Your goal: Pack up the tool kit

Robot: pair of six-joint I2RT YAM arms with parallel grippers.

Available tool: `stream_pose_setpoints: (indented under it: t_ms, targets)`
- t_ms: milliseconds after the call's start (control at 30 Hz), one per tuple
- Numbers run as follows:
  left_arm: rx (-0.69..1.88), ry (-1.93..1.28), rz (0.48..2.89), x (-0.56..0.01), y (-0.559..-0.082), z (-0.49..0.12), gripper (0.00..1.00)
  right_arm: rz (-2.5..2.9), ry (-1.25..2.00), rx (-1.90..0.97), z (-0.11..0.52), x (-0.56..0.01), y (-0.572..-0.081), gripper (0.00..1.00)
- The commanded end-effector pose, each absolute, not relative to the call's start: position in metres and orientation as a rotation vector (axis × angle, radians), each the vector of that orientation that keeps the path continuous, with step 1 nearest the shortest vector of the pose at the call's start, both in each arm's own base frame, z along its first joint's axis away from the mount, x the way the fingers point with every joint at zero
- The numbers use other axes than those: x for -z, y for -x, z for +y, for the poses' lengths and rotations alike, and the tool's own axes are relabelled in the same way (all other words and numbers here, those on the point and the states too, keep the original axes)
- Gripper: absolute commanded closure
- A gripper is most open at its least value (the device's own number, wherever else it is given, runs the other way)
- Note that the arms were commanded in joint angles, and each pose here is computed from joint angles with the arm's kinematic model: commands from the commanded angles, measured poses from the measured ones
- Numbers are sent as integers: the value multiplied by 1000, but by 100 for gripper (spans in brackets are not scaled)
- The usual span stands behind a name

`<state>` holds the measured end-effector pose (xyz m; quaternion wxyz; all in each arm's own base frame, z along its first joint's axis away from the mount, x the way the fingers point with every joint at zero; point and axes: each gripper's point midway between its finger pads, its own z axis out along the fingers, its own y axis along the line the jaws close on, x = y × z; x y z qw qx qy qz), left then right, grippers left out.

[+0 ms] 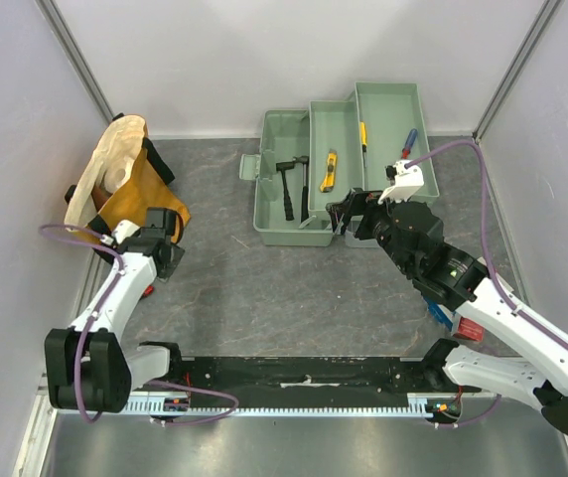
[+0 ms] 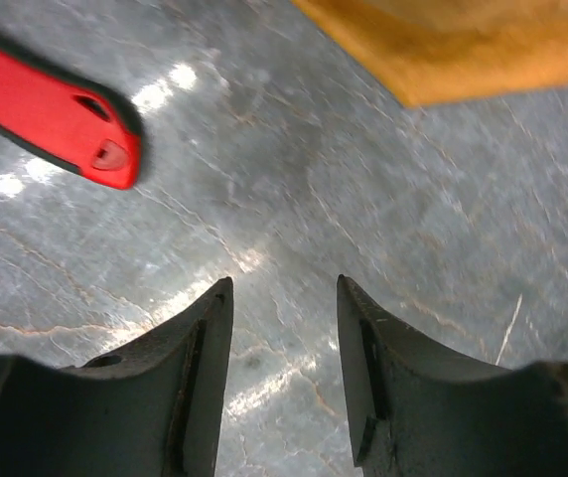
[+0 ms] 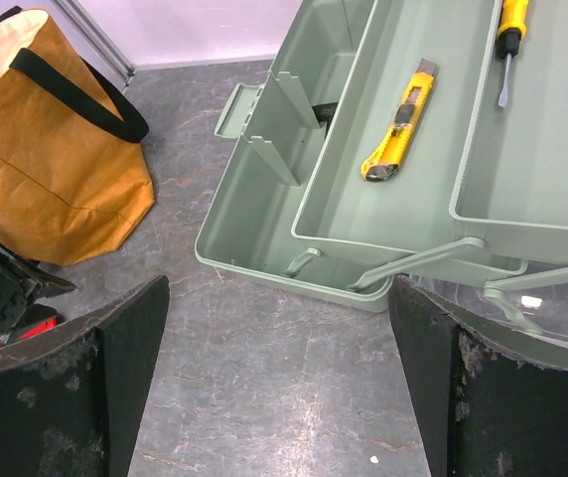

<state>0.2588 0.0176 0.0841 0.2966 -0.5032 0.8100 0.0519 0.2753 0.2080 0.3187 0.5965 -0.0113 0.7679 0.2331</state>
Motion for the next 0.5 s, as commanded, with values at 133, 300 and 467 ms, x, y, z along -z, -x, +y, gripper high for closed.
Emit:
stream_pose_setpoints:
  t_ms: [133,300,467]
  targets:
    - [-264,1687,1921,-74,-243,70,49,1737,20,-547,209,-347,-279,2]
    - [-395,1848,1810,-56,-214,99,50,1753,50,-533,213,-346,-281,2]
    - [-395,2017,1701,-45,-197,119,53,1782,64,-537,221,-336,-285,2]
